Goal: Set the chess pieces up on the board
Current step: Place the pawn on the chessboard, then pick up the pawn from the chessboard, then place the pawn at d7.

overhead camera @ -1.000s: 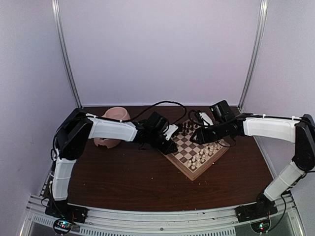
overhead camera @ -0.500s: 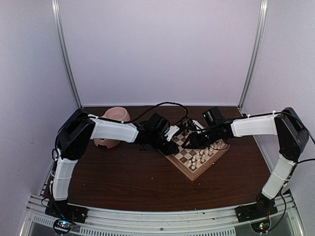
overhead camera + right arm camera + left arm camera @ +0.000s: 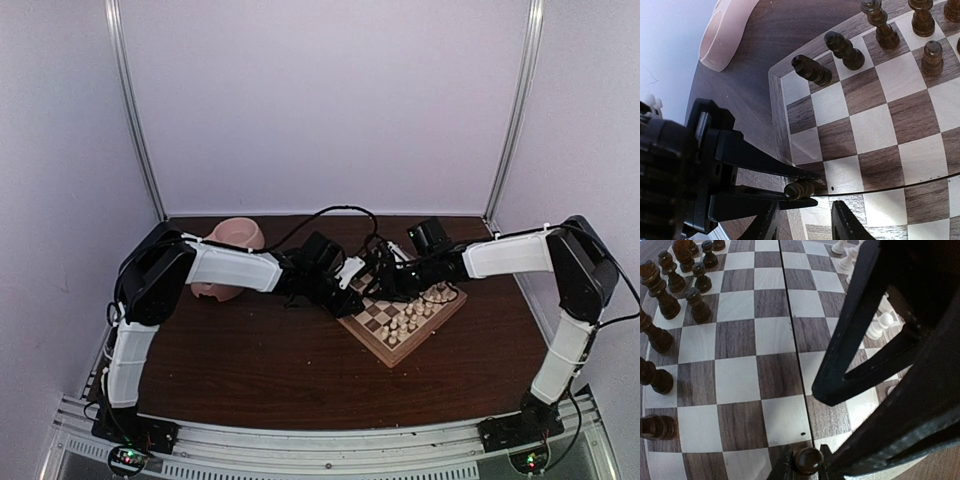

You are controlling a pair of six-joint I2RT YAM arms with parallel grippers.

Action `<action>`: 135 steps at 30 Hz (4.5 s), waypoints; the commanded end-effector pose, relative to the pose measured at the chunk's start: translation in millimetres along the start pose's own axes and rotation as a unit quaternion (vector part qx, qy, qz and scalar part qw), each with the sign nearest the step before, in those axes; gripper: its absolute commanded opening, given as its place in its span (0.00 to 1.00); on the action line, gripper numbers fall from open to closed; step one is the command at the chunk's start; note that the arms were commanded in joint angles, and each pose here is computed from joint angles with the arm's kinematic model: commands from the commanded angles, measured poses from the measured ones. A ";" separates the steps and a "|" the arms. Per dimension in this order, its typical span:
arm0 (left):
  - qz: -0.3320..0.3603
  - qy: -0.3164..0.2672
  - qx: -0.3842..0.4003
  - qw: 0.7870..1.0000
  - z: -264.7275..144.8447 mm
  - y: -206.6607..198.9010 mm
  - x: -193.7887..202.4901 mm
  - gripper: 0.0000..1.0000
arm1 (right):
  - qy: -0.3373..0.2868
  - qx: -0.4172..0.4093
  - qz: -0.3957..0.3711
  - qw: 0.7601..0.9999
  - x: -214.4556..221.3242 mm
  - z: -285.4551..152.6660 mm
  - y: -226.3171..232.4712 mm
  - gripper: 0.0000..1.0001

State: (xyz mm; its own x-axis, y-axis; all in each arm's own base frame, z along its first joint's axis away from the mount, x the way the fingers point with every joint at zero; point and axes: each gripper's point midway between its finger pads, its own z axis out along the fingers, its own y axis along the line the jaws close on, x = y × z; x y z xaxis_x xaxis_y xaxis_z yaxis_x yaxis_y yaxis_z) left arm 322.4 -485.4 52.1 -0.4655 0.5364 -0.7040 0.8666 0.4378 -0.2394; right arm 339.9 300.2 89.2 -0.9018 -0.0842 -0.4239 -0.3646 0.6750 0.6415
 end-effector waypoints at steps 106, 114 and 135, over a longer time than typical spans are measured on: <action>-0.227 -0.087 -0.371 0.896 -305.9 166.2 57.5 0.52 | 0.064 0.262 -0.243 0.932 -24.4 14.0 7.6 0.12; -0.228 -0.084 -0.376 0.894 -308.0 166.2 60.6 0.52 | 0.041 0.270 -0.238 0.932 -55.7 3.4 -0.8 0.11; -0.227 -0.083 -0.379 0.893 -308.9 166.3 61.5 0.52 | 0.042 0.297 -0.230 0.926 -84.8 22.4 -34.1 0.12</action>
State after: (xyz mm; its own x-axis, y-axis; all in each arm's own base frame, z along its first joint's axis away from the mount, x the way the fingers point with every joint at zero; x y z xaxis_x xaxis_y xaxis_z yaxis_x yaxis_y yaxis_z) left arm 381.4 -162.0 166.7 -0.6704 0.1105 -0.7337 0.2113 0.9763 -0.0460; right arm 420.5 304.5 82.3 -0.7164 -0.5065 -0.4798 -0.5632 0.8257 -0.0307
